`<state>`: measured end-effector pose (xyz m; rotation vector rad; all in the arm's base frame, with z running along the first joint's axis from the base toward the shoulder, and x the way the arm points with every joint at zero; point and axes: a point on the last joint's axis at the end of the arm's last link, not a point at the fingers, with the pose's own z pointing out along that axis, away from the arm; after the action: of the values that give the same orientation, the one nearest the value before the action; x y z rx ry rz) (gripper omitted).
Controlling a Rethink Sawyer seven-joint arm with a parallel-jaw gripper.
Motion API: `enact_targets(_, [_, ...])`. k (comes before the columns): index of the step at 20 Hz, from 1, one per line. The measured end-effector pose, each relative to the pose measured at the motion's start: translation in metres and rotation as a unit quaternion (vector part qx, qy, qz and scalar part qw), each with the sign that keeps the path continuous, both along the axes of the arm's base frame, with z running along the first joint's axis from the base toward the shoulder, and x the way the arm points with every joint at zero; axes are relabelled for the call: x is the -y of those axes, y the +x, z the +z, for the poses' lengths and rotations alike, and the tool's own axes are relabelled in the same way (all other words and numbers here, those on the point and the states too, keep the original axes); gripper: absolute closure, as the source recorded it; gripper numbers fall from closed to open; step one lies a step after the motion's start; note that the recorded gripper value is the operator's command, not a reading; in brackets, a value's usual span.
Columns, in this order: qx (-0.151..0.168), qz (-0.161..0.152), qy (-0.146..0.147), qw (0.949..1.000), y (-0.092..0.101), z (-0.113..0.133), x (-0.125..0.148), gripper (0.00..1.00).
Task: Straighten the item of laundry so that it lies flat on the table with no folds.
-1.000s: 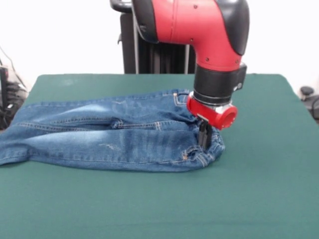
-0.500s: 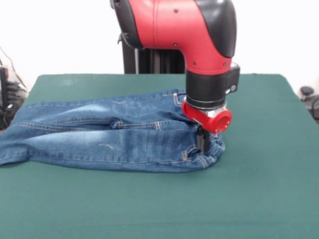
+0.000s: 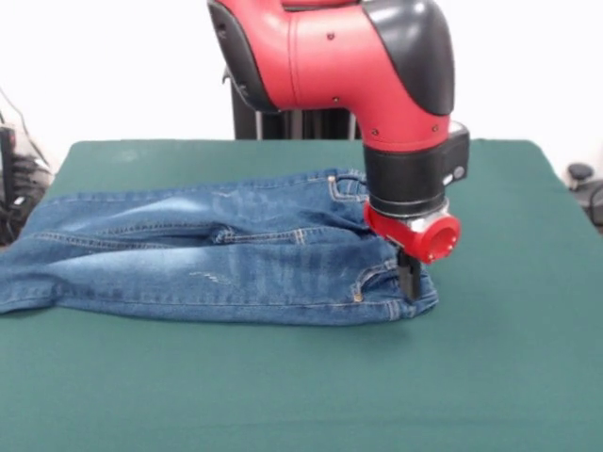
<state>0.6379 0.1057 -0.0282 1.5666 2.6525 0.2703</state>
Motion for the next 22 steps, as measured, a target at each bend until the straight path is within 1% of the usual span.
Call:
enact_targets(10, [0.003, -0.003, 0.044, 0.999, 0.01, 0.004, -0.04, 1.0])
enact_targets(11, [-0.001, -0.003, 0.051, 0.9987, 0.009, 0.001, -0.047, 1.0])
enact_targets(14, [-0.009, -0.005, 0.06, 0.9981, 0.004, -0.007, -0.055, 1.0])
enact_targets(18, [-0.016, -0.002, 0.06, 0.9981, -0.001, -0.012, -0.061, 1.0])
enact_targets(20, [-0.019, 0.007, 0.05, 0.9986, -0.005, -0.01, -0.065, 1.0])
enact_targets(22, [-0.023, 0.019, 0.035, 0.9989, -0.008, 0.0, -0.069, 1.0])
